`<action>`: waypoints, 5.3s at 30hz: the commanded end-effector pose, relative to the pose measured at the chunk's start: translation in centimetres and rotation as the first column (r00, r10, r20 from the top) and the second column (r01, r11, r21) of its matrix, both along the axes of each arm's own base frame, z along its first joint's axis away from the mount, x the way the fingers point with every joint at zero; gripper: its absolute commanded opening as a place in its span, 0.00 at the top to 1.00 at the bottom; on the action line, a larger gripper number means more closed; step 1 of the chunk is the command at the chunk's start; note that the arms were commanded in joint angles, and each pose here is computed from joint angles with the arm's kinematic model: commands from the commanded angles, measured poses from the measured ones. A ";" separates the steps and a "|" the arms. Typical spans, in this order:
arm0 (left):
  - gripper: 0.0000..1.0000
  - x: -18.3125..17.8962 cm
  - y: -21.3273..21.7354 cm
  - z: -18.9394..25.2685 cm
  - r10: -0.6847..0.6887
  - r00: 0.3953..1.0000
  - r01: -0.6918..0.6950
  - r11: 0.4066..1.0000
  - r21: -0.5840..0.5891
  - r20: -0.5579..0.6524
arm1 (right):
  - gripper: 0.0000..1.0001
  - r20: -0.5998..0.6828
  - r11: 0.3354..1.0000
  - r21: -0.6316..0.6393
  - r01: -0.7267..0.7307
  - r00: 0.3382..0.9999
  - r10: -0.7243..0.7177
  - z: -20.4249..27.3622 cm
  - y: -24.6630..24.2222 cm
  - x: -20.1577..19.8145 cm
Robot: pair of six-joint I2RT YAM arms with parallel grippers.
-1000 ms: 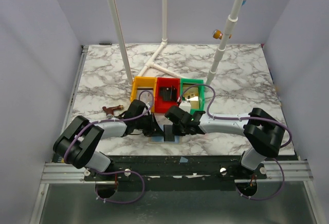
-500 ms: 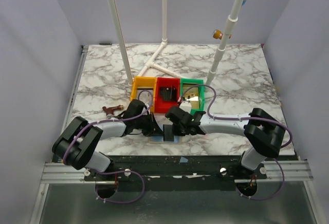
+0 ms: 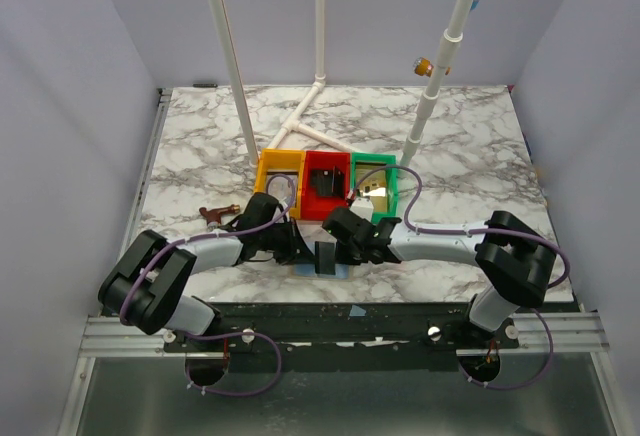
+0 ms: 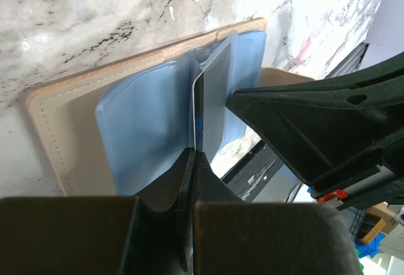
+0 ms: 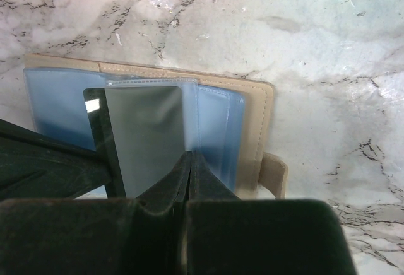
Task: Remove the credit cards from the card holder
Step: Remove the credit card from the card holder, then place the credit card in the storage box.
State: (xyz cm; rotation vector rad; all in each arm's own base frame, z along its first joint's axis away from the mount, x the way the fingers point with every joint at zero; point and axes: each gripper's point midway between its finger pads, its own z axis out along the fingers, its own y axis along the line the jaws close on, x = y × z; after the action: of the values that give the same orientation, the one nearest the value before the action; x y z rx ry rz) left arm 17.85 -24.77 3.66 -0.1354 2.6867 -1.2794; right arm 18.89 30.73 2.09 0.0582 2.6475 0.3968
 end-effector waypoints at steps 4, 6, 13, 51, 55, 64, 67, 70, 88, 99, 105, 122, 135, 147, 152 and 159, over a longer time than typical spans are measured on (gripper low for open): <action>1.00 0.0 0.6 0.2 -0.010 1.000 0.010 1.000 0.019 0.023 | 0.99 -0.049 0.986 -0.166 0.012 0.999 -0.020 -2.8 -4.3 -1.6; 1.00 0.0 0.7 0.1 -0.011 1.000 0.010 1.000 0.023 0.025 | 0.99 -0.051 0.986 -0.168 0.010 0.999 -0.019 -2.9 -4.4 -1.6; 1.00 0.0 0.8 0.0 -0.014 1.000 0.013 0.999 0.033 0.022 | 0.99 -0.048 0.985 -0.172 0.013 0.999 -0.022 -2.8 -4.6 -1.6; 1.00 0.4 3.2 0.7 -0.001 0.997 -0.006 0.995 0.100 0.071 | 0.99 -0.038 0.987 -0.162 0.007 0.999 -0.014 -2.4 -4.2 -1.3; 1.00 0.5 3.4 1.2 -0.001 0.996 -0.009 0.994 0.111 0.087 | 0.99 -0.034 0.987 -0.160 0.010 0.999 -0.015 -2.3 -4.3 -1.2; 1.00 0.6 3.8 2.2 0.003 0.993 -0.017 0.993 0.119 0.116 | 0.99 -0.027 0.988 -0.152 0.012 0.999 -0.017 -2.0 -4.2 -1.1; 1.00 0.7 3.9 2.8 0.002 0.991 -0.018 0.992 0.121 0.132 | 0.99 -0.025 0.989 -0.148 0.014 1.000 -0.018 -1.8 -4.2 -1.1; 1.00 0.8 4.0 3.4 0.001 0.989 -0.020 0.992 0.122 0.147 | 0.99 -0.019 0.990 -0.144 0.013 1.000 -0.016 -1.6 -4.1 -1.0; 1.00 1.5 4.3 6.5 -0.007 0.975 -0.022 0.992 0.127 0.223 | 0.99 0.026 0.994 -0.112 0.017 1.000 -0.015 0.9 -3.4 -0.1; 1.00 2.2 4.0 8.3 -0.011 0.966 -0.020 0.993 0.116 0.259 | 0.36 0.109 0.997 -0.065 0.037 0.994 -0.029 5.2 -3.4 0.9; 1.00 3.3 3.5 9.9 -0.015 0.959 -0.018 0.993 0.114 0.282 | 0.00 0.152 0.995 -0.063 0.075 0.986 -0.065 6.9 -4.5 1.2; 1.00 12.5 0.8 13.8 0.001 0.937 -0.069 0.980 0.185 0.348 | 0.00 0.278 0.974 -0.037 0.224 0.939 -0.205 11.2 -9.4 1.5; 1.00 17.4 -3.0 12.0 -0.017 0.950 -0.077 0.955 0.286 0.311 | 0.00 0.312 0.964 -0.022 0.267 0.918 -0.247 12.7 -11.2 1.4; 1.00 19.4 -4.7 8.5 -0.015 0.968 -0.075 0.936 0.343 0.252 | 0.00 0.303 0.961 -0.022 0.274 0.918 -0.255 12.4 -11.7 0.9; 1.00 19.5 -5.0 7.9 -0.024 0.970 -0.062 0.938 0.340 0.243 | 0.00 0.297 0.962 -0.026 0.273 0.921 -0.253 12.2 -11.6 0.9; 1.00 19.7 -5.2 7.0 -0.034 0.973 -0.049 0.937 0.347 0.227 | 0.00 0.286 0.964 -0.029 0.266 0.926 -0.247 11.8 -11.2 0.9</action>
State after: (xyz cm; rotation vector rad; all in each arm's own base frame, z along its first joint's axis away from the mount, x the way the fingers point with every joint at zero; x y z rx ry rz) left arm 37.06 -29.68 10.95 0.0431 2.6498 -0.7490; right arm 19.65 20.20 14.53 0.2804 2.3371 0.2553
